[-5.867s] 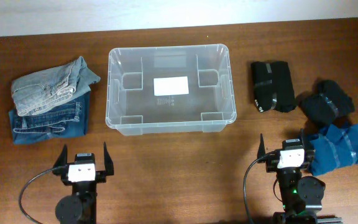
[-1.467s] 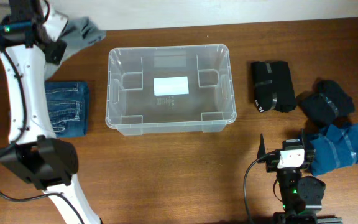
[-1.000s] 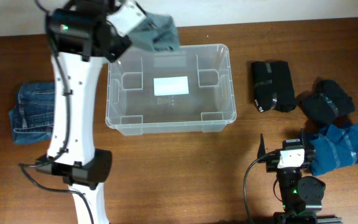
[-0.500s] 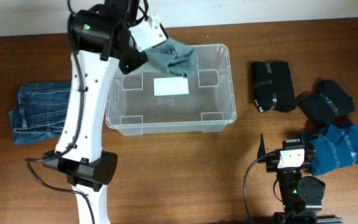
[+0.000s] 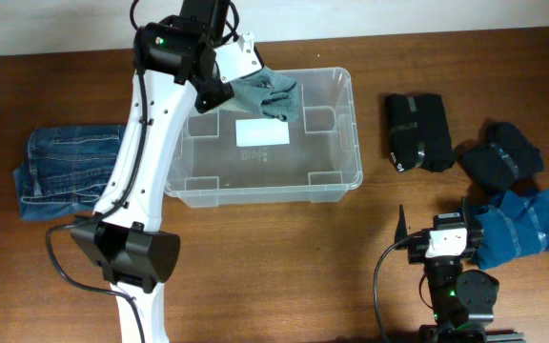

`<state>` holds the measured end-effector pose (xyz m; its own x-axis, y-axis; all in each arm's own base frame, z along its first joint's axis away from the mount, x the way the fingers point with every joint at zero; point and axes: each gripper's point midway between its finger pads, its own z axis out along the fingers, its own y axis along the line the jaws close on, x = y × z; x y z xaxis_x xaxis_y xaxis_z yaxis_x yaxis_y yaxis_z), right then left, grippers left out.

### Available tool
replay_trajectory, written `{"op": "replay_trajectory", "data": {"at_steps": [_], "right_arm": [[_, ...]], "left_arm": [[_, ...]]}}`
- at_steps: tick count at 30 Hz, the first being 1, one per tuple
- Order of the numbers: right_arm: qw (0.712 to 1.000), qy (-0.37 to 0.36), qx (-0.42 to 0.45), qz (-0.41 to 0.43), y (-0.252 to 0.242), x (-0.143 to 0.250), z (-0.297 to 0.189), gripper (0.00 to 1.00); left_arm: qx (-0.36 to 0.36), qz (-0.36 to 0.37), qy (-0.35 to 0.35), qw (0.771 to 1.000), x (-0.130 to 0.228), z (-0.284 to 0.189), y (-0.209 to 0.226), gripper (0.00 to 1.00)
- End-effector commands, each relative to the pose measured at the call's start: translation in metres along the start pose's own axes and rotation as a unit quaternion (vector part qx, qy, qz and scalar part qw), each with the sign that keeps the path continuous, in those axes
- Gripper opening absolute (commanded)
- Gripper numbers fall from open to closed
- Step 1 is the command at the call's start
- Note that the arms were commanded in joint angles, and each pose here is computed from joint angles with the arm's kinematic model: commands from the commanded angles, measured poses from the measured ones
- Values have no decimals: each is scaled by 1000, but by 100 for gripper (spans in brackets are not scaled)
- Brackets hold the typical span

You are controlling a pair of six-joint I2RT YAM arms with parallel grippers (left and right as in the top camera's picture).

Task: Pack container
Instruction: 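Lift the light-wash jeans with the left gripper and carry into the bin, then release the jeans in the bin and return the left gripper left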

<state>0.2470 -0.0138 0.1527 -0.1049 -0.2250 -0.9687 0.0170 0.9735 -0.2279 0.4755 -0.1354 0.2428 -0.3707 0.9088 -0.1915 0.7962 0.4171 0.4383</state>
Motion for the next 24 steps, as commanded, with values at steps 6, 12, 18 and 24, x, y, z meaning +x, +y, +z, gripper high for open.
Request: {"op": "replay_trajectory", "data": {"at_steps": [6,12,18,24], "right_arm": [[1000,1,-2,4,1,2,0,98],[1000,1,-2,4,1,2,0,98],[1000,2,-2,4,1,2,0,98],[1000,1,-2,4,1,2,0,98]], "left_arm": [[-24,-20,-1,1000,0,-3,10,79],[-24,-67,-2,997,0,-3,10,85],[8,-119,-10,993,-2,-3,-3,99],[0,-185,-35,982,3,-18,15,99]]}}
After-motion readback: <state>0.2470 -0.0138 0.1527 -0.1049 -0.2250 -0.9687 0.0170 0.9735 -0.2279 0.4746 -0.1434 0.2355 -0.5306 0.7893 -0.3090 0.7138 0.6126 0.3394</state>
